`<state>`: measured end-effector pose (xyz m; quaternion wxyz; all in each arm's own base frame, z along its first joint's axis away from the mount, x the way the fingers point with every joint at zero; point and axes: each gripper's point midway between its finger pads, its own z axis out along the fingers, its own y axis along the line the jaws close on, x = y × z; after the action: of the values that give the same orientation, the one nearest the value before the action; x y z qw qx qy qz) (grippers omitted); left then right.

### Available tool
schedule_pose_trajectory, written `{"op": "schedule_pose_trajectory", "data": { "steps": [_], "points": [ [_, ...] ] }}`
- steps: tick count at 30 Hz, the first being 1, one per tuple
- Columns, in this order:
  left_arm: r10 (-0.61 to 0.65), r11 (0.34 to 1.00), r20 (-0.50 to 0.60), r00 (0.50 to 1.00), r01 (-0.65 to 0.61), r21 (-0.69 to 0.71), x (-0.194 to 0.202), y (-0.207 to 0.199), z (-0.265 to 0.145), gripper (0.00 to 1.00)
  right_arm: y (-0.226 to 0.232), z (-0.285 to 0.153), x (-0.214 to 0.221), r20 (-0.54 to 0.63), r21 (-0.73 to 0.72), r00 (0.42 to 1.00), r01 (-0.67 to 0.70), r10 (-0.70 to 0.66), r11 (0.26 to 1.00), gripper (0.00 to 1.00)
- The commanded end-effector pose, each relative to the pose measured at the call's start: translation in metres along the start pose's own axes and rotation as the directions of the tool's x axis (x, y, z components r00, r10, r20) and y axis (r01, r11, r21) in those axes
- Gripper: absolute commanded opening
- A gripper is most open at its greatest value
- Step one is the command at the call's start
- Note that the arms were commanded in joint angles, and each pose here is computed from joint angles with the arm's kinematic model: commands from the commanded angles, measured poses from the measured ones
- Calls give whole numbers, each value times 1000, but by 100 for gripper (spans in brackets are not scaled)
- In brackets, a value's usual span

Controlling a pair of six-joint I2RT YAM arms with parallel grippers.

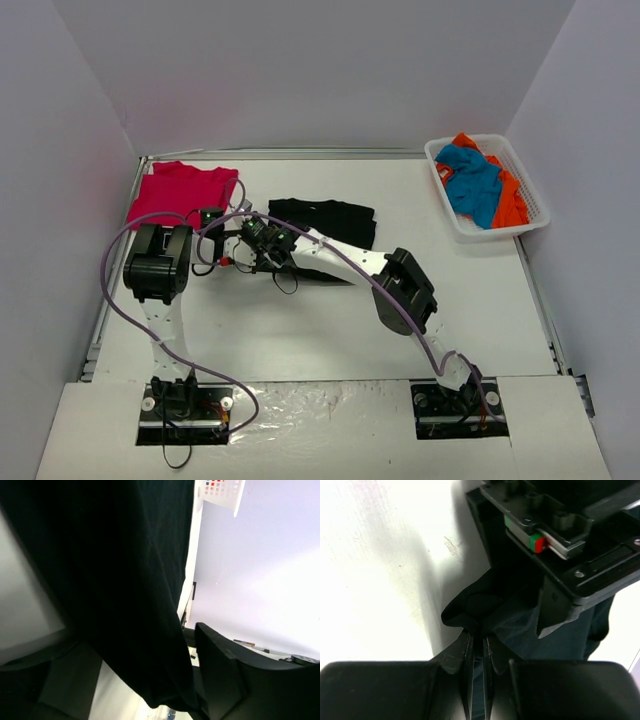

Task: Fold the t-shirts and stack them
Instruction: Put the neatly folded tshirt into the corner of the board with the left arm

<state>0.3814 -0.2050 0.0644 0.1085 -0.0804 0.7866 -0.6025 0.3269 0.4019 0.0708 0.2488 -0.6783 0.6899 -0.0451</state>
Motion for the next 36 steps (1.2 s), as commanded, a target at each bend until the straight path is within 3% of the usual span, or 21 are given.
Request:
{"op": "schedule_pose_trajectory", "data": {
  "steps": [1,5,7,10,11,12,13,14,16,20,24,28,32,36],
  "points": [
    [28,999,8,1000,-28,-18,-4,13,8,67,9,-2,-4,-10,-26,1000,14,-14,1000,0],
    [25,1000,2,1000,-25,-17,-4,15,11,46,13,-1,-4,-12,-38,1000,18,-19,999,0],
    [23,1000,1,1000,-23,-18,-5,17,12,24,16,0,-4,-13,-46,1000,22,-22,999,0],
    [27,1000,-3,1000,-27,-14,-7,16,14,5,18,-1,-5,-11,-52,1000,27,-27,998,0],
    [27,1000,-7,1000,-27,-11,-7,16,14,3,20,0,-5,-12,-56,1000,28,-29,998,0],
    [29,1000,-3,1000,-29,-11,-8,16,13,2,21,0,-4,-16,-60,999,29,-30,998,2],
    [38,999,-2,999,-38,-7,-9,14,13,2,25,0,-3,-14,-82,999,37,-38,996,16],
    [39,999,0,999,-39,-7,-9,13,13,2,29,-3,-3,-12,-99,999,47,-48,994,57],
    [47,999,-1,999,-47,-1,-9,9,13,2,41,-10,2,4,-153,998,62,-62,986,83],
    [65,998,9,998,-65,9,-12,3,10,3,59,-34,18,30,-221,997,80,-75,972,93],
    [81,996,10,997,-81,20,-13,-5,9,2,74,-66,52,17,-285,993,118,-118,951,96],
    [114,993,8,993,-114,-8,-12,-9,4,2,48,-87,109,-19,-276,997,67,-75,959,97],
    [157,980,-38,987,-161,-121,-12,-5,-7,2,-4,-98,188,-87,-261,984,-175,157,949,96],
    [232,943,-42,972,-235,-235,-21,-11,-20,2,-14,-102,231,-130,-254,942,-333,309,908,95]
  ]
}}
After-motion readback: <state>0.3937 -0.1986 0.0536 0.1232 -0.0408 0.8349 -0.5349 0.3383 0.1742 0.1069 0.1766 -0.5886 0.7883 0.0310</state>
